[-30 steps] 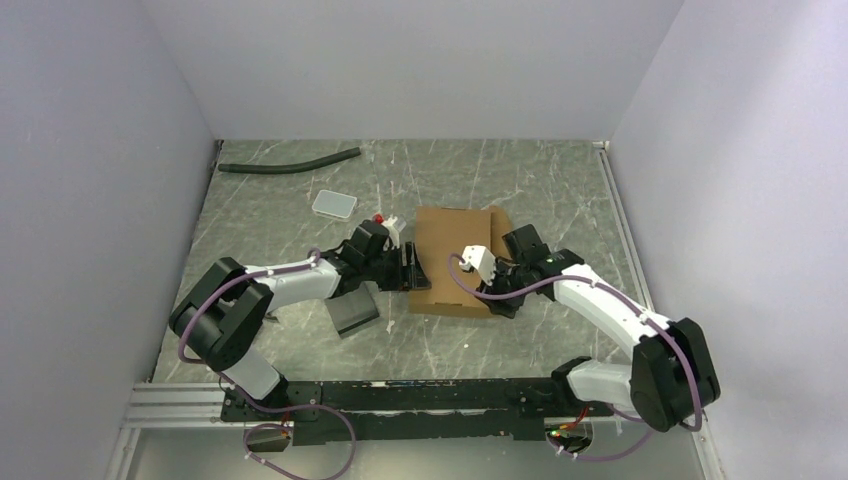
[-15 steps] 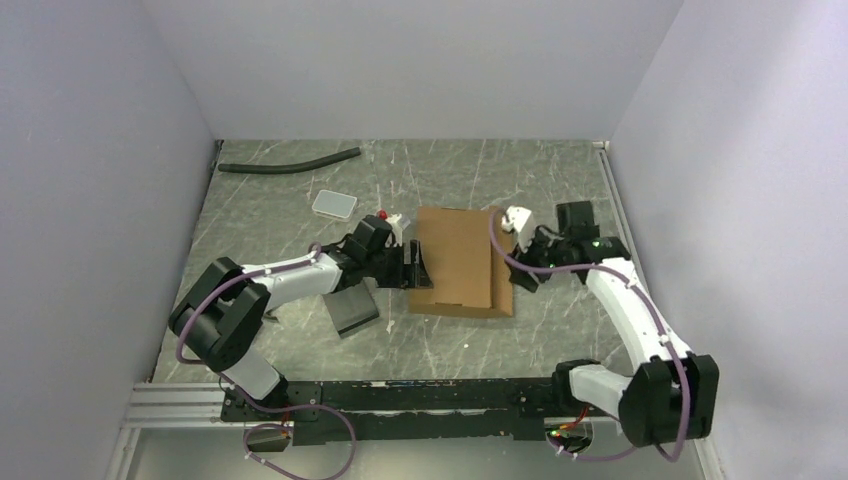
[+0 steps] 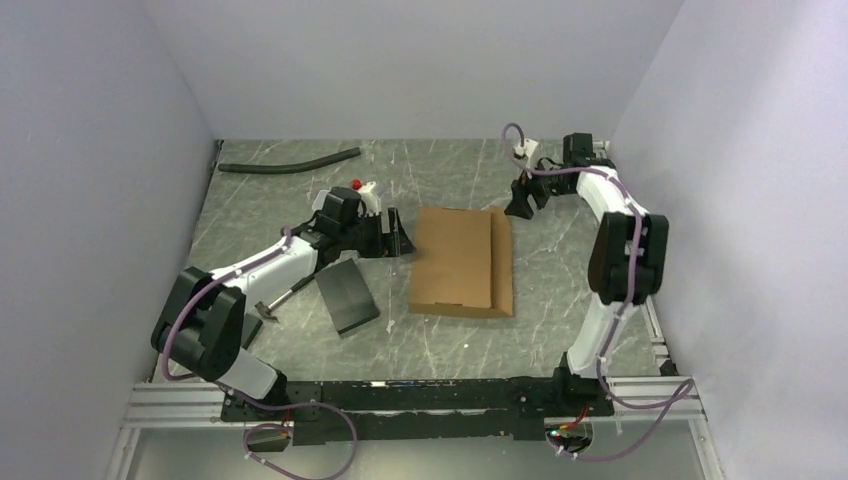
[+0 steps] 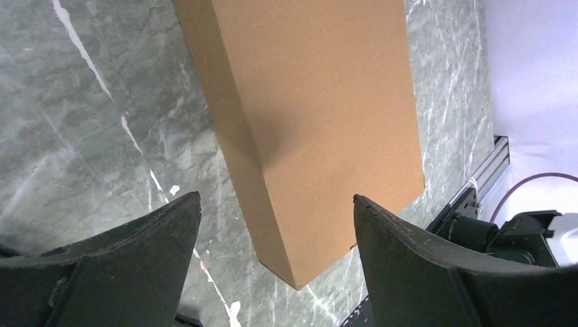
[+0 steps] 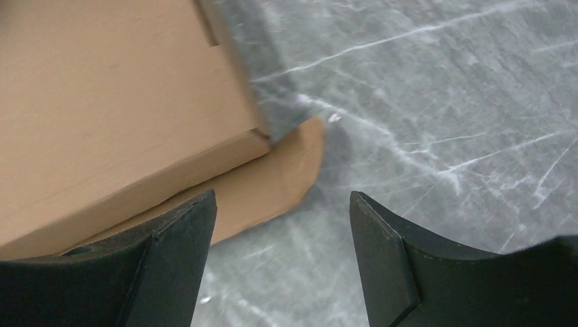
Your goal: Fold the paper box
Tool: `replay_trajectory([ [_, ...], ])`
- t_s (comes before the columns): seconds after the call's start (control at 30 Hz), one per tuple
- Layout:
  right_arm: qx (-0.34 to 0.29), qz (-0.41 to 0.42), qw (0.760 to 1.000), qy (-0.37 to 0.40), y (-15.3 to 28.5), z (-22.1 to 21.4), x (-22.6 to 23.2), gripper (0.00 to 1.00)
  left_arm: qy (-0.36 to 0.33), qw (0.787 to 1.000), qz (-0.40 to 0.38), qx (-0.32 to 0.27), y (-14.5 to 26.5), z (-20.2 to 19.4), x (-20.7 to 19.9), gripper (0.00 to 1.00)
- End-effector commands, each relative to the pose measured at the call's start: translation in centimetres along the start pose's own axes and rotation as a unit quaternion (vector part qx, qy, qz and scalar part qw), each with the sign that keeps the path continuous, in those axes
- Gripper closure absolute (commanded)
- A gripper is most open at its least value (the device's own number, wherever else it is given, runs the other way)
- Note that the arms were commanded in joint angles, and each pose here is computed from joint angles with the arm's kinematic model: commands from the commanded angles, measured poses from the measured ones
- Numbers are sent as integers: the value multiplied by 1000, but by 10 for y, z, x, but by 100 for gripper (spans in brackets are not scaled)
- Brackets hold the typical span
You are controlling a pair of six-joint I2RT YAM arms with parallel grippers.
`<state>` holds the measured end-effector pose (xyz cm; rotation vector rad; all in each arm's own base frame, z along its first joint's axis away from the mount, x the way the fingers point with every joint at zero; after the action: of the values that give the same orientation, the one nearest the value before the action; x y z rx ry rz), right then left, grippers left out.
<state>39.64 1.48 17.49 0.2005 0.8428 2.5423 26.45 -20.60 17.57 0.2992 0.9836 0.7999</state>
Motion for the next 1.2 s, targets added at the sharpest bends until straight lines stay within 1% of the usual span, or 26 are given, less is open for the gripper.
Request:
replay_trajectory([
  [0.0,-22,1,996,-81,-14,6,-33,26,-11,999,-43,8,-6,10,-6,6],
  [0.07,-13,3,995,-103,-25,-1,-45,27,-6,999,-40,12,-10,9,-3,4],
  [0.27,-6,47,988,-150,-51,-17,-60,28,3,999,-26,31,-28,13,6,5],
  [0.4,-12,72,983,-171,-63,-24,-64,31,8,999,-25,45,-40,20,9,10],
  [0.6,-27,108,977,-180,-72,-26,-64,40,15,997,-11,69,-56,24,15,17],
  [0.73,-35,128,975,-176,-73,-26,-59,52,22,996,2,90,-68,24,23,24],
  [0.93,-40,152,976,-153,-70,-27,-49,79,30,994,17,108,-79,25,31,38],
  [1.07,-39,154,978,-136,-65,-30,-40,98,31,993,25,114,-82,26,35,44],
  [1.1,-38,152,979,-132,-64,-30,-38,100,31,992,26,116,-83,27,36,45],
  [1.17,-40,147,980,-127,-61,-29,-34,100,30,992,32,120,-84,27,38,48],
])
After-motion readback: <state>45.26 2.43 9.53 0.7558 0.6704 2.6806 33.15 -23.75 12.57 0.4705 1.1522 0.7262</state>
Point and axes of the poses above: each gripper's point midway between its finger pads, its own y axis back along the fingers, its own x axis along the line the jaws close on, z = x × y, the point moved 9 cm from there along y, back along the fingers, and after that the axes turned 2 degrees about y, right-handed, at the moved point
